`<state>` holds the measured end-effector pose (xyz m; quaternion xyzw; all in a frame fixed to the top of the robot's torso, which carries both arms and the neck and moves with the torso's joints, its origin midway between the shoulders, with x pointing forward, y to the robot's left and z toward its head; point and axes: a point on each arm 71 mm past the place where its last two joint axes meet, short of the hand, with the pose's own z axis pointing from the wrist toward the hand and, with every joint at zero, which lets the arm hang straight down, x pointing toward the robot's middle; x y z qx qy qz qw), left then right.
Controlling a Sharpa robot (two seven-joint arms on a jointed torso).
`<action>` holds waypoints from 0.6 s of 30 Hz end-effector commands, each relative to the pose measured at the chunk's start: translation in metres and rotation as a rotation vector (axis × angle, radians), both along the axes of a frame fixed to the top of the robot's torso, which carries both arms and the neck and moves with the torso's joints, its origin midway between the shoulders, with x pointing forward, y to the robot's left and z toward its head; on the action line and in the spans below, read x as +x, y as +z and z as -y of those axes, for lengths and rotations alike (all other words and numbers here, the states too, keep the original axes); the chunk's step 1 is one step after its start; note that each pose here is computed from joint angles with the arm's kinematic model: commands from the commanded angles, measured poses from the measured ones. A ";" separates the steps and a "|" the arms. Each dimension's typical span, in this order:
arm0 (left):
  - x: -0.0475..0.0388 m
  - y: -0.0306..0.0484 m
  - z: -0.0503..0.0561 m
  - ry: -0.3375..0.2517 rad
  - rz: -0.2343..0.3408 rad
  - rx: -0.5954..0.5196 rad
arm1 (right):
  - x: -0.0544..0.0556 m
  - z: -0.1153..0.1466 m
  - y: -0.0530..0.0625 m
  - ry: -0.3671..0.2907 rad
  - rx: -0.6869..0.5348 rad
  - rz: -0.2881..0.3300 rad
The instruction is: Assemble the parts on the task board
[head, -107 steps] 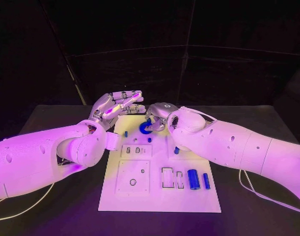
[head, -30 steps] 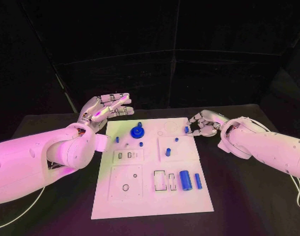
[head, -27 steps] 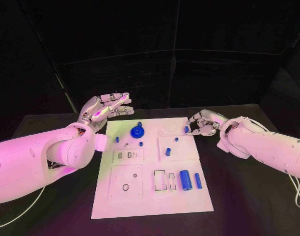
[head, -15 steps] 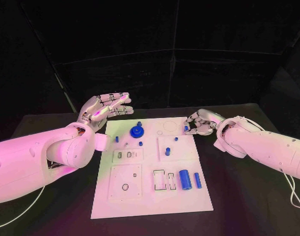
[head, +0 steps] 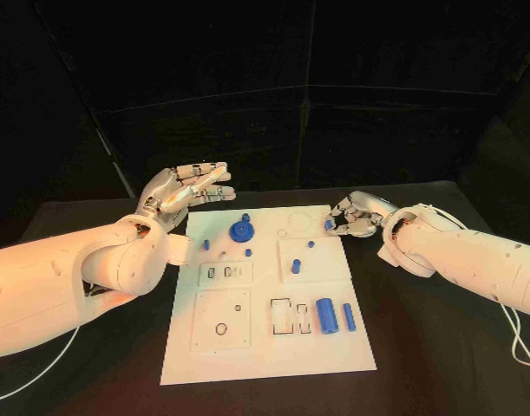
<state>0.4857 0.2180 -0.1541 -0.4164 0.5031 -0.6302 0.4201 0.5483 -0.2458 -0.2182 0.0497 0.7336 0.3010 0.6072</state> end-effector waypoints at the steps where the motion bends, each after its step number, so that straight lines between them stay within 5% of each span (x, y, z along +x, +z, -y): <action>1: -0.0001 0.0012 0.001 -0.015 0.008 -0.003 | 0.000 -0.001 0.001 0.002 0.003 -0.005; 18: 0.0002 0.0010 0.001 -0.017 0.005 -0.003 | 0.001 -0.002 0.001 -0.004 0.005 0.001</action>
